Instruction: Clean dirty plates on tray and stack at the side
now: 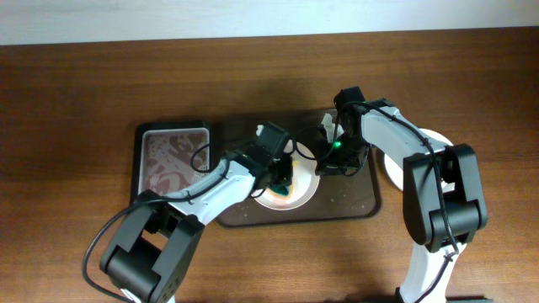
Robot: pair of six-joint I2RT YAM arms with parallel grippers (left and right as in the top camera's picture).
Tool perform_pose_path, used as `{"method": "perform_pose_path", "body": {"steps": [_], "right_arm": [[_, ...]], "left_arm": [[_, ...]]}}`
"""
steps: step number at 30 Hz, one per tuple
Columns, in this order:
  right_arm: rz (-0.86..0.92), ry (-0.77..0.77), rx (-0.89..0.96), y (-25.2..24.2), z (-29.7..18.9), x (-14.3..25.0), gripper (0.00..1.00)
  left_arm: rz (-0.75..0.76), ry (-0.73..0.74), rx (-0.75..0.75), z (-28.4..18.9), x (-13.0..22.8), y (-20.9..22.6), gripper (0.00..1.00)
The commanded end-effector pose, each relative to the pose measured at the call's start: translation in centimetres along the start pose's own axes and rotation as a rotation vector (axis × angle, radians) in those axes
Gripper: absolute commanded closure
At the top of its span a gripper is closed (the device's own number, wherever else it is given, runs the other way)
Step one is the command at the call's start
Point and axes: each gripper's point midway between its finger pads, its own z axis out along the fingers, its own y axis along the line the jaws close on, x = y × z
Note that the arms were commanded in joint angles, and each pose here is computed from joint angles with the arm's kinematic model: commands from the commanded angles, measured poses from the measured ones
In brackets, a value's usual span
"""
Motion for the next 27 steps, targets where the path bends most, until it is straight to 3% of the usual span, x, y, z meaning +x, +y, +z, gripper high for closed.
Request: {"method": "perform_pose_path", "body": {"steps": [1,4,12,15,20,27], "right_arm": [[0.002,0.024,-0.013,0.1,0.6,0.5,0.96],[0.002,0.024,-0.013,0.1,0.6,0.5,0.96],[0.002,0.023,-0.013,0.1,0.6,0.5,0.96],[0.002,0.023,-0.013,0.1,0.6,0.5,0.96],[0.002,0.024,-0.013,0.1,0.6,0.5,0.96],[0.003,0.026,-0.013,0.1,0.6,0.6,0.96]], "left_arm": [[0.189,-0.020,-0.108,1.3,0.1,1.3,1.00],[0.292,-0.027,-0.093,1.3,0.2,0.2,1.00],[0.312,0.040,0.011,1.4,2.1,-1.9,1.00],[0.209,-0.005,-0.071,1.3,0.9,-0.3,1.00],[-0.053,-0.083,-0.060,1.2,-1.9,1.2,1.00],[-0.093,-0.261,-0.036,0.6,-6.1,0.8,1.00]]}}
